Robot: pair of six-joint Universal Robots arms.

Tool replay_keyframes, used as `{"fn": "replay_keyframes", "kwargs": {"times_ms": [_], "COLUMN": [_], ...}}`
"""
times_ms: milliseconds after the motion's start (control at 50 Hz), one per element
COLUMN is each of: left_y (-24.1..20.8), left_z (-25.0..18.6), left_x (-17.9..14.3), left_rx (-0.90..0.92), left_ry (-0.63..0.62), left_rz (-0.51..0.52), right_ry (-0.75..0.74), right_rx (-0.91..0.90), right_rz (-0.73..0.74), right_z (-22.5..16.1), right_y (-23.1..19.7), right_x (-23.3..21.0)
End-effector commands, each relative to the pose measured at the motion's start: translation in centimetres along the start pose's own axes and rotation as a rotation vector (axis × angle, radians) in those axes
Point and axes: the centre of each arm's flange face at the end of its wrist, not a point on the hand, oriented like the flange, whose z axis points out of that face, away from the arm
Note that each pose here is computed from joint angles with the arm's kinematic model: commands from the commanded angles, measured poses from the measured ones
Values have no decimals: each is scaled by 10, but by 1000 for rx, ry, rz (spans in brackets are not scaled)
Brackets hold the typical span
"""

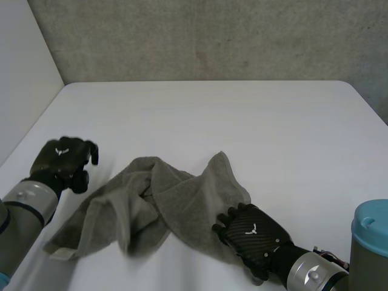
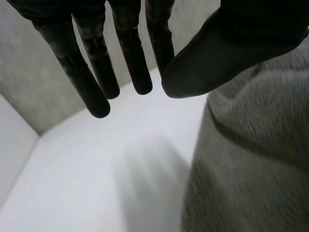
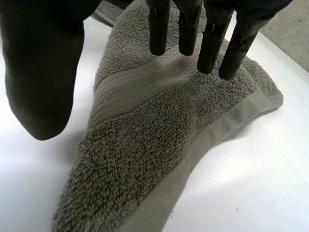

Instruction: Fold the towel.

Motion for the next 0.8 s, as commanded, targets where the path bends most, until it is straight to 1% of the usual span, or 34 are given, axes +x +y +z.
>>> {"fn": "replay_keyframes", "kwargs": {"times_ms": [20, 220, 320, 360, 380, 420, 440, 480, 500, 520, 540, 560, 580, 600, 640, 660, 680, 700, 760, 780, 800], "left_y": [26, 33, 22, 13, 13, 5, 4, 3, 3, 2, 2, 3, 5, 5, 10, 10, 15, 15, 31, 31, 36], "left_z": [-6, -17, -29, -40, -41, -51, -52, -60, -61, -64, -64, -67, -69, -69, -72, -72, -71, -71, -72, -72, -73], "left_x": [6, 10, 13, 18, 18, 26, 26, 35, 36, 41, 41, 47, 53, 53, 63, 63, 68, 68, 84, 85, 90], "left_rx": [-89, -119, -62, -6, -6, 55, 56, 88, 88, 101, 102, 104, 103, 103, 85, 85, 60, 60, -12, -12, -33], "left_ry": [19, 32, 45, 96, 96, 171, 172, 254, 255, 301, 301, 348, 387, 388, 448, 449, 475, 475, 554, 554, 578], "left_rz": [-21, -24, -16, -10, -10, -2, -2, 7, 7, 10, 10, 12, 13, 13, 17, 17, 18, 18, 49, 49, 70], "right_ry": [-3, 25, 56, 81, 81, 97, 97, 102, 102, 103, 104, 104, 104, 104, 106, 106, 108, 117, 176, 176, 211], "right_rx": [-18, -23, -17, -17, -17, -23, -23, -28, -28, -32, -36, -36, -36, -36, -30, -30, -28, -25, -24, -24, -24], "right_rz": [13, 11, 3, 0, 0, 0, 0, 0, 0, 1, 2, 2, 2, 2, 5, 5, 10, 21, 65, 65, 102], "right_z": [9, 12, 14, 16, 16, 18, 18, 21, 21, 22, 22, 22, 23, 23, 24, 24, 24, 25, 27, 27, 28], "right_y": [6, 9, 8, 9, 9, 11, 11, 11, 11, 12, 13, 13, 13, 13, 12, 12, 11, 11, 13, 13, 14], "right_x": [0, 5, 9, 12, 12, 15, 15, 16, 16, 17, 17, 17, 17, 17, 18, 18, 19, 22, 39, 39, 49]}}
